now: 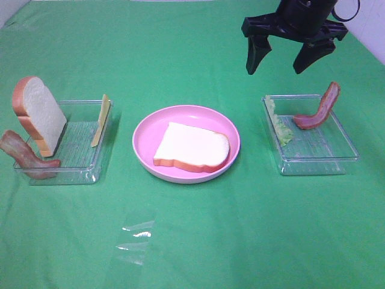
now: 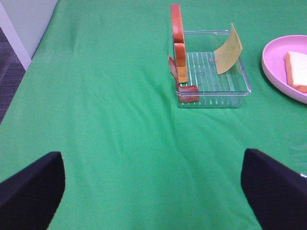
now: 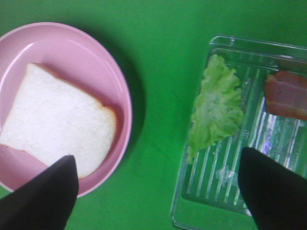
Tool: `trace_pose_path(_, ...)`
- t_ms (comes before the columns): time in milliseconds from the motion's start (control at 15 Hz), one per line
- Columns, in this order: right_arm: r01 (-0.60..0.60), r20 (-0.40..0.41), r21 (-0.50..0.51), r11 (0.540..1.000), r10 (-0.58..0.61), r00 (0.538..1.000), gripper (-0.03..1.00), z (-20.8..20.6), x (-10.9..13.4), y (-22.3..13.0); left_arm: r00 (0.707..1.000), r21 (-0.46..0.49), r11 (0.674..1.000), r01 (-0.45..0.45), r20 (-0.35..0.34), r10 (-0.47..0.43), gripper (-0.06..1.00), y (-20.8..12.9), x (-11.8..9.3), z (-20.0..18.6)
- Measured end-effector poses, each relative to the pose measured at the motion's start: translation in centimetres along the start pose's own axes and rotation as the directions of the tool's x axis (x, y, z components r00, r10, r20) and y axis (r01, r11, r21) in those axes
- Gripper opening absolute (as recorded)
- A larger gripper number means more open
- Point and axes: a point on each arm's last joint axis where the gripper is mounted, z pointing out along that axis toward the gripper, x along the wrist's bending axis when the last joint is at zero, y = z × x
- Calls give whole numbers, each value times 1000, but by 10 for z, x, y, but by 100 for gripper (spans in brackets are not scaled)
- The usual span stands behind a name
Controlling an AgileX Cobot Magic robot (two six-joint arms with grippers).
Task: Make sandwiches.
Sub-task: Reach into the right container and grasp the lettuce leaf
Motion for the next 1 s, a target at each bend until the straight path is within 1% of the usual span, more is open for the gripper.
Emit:
trace_pose_path(133,-21,15,46,999,21,1000,87,14,-18,8,1000,0,1000,0,0,0,91,0,0,0)
trace_pose_path(533,-15,-6,155,988,16,1000,87,67,-23,11,1000,0,1000,0,0,0,91,0,0,0)
trace_pose_path(800,-31,-4,166,986,32,999,86,95,-29,13,1000,0,1000,0,0,0,91,0,0,0)
trace_pose_path(1000,-61,-15,174,983,65,998,82,100,-40,13,1000,0,1000,0,0,0,91,0,0,0)
